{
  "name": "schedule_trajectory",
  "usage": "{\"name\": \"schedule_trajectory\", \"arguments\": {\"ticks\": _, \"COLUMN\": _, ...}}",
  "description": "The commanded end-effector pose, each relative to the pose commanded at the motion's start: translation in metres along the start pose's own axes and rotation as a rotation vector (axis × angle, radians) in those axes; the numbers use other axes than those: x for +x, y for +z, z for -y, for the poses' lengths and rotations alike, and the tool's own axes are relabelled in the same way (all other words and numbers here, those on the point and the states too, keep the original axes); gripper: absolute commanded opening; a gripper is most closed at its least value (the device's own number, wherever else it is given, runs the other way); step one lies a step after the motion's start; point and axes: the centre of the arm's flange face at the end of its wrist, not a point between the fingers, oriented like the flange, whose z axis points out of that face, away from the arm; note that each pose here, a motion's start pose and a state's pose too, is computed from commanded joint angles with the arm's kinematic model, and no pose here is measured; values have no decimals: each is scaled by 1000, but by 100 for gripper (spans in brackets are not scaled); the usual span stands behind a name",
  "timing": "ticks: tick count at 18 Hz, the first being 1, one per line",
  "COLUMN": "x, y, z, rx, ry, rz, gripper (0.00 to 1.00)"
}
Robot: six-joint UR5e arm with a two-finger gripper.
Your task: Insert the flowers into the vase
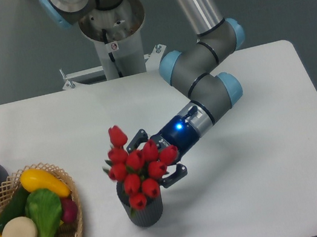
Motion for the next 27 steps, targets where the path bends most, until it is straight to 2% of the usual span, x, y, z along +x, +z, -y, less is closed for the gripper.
{"name": "schedule_trajectory", "arguments": {"ticks": 2, "x": 0, "y": -1, "z": 0, "rx": 0, "ry": 0, "rz": 2, "gripper": 99}}
{"name": "schedule_trajectory", "arguments": {"ticks": 3, "x": 0, "y": -2, "z": 1, "rx": 0, "ry": 0, "rz": 3, "gripper": 100}}
{"name": "schedule_trajectory", "arguments": {"ticks": 9, "x": 3, "y": -8, "z": 11, "rx": -13, "ry": 13, "rz": 14, "gripper": 100}}
{"name": "schedule_trajectory", "arguments": {"ticks": 16, "x": 18, "y": -34, "z": 31, "rx": -185, "ry": 47, "rz": 61, "gripper": 100}}
{"name": "schedule_trajectory", "arguments": {"ticks": 19, "x": 17, "y": -54, "z": 36, "rx": -307, "ry": 67, "rz": 100, "gripper": 100}}
{"name": "schedule_trajectory", "arguments": {"ticks": 21, "x": 20, "y": -84, "z": 39, "rx": -415, "ry": 78, "rz": 153, "gripper": 100}}
{"name": "schedule_trajectory", "arguments": {"ticks": 24, "x": 28, "y": -112, "z": 75, "rx": -547, "ry": 127, "rz": 226, "gripper": 100}}
{"name": "schedule_trajectory", "arguments": {"ticks": 27, "x": 40, "y": -146, "z": 122, "rx": -774, "ry": 146, "rz": 353, "gripper": 100}}
